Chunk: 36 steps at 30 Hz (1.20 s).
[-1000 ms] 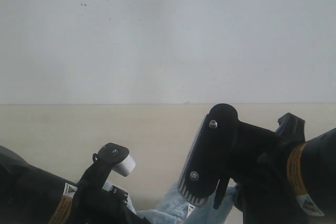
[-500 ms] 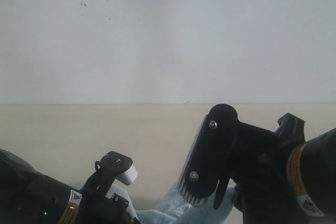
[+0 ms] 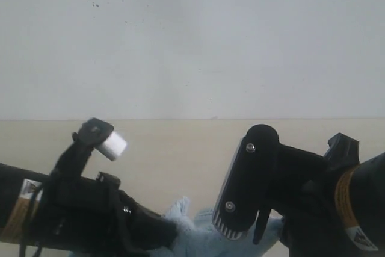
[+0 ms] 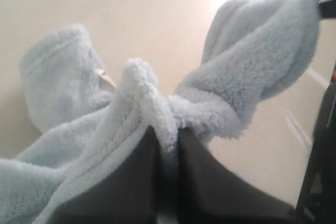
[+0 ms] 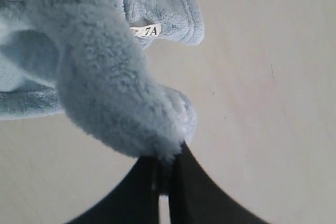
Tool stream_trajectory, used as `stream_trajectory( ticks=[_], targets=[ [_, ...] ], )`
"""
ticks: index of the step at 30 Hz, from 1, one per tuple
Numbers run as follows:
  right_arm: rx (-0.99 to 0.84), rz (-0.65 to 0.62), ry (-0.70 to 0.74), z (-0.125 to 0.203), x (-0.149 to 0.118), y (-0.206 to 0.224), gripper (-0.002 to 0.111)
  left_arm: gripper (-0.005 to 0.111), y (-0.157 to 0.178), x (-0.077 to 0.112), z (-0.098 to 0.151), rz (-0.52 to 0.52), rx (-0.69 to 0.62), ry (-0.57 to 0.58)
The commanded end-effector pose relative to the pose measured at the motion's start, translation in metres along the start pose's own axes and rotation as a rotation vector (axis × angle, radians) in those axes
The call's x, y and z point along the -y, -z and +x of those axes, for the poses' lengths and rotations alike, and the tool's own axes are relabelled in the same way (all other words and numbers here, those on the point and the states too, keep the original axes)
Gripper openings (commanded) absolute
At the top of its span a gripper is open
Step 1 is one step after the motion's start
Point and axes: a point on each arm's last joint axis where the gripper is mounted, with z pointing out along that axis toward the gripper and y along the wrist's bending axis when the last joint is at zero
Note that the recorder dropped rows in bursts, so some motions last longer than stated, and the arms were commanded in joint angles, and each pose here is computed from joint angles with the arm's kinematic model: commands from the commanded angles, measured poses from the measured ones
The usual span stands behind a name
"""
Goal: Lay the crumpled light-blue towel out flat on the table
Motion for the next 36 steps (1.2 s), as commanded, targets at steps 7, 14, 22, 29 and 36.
stream_trajectory(
  ticks=[7,14,22,29,36],
  targets=[
    [-0.097,0.055,-0.012,0.014,0.008,0.01,0.0,0.006,0.047,0.028,-0.019,0.01,0.175,-0.045],
    [-0.1,0.087,-0.067,0.027,0.015,0.028,0.0,0.006,0.047,0.028,-0.018,0.015,0.172,-0.026],
    [-0.119,0.088,-0.084,0.032,0.016,0.034,0.0,0.006,0.047,0.028,-0.018,0.019,0.171,-0.024],
    [-0.185,0.095,-0.086,0.038,0.017,0.035,0.0,0.006,0.048,0.029,-0.019,0.021,0.174,-0.009],
    [-0.133,0.154,-0.104,0.044,0.025,0.048,0.0,0.006,0.084,0.044,-0.039,-0.025,0.338,-0.079]
  ],
)
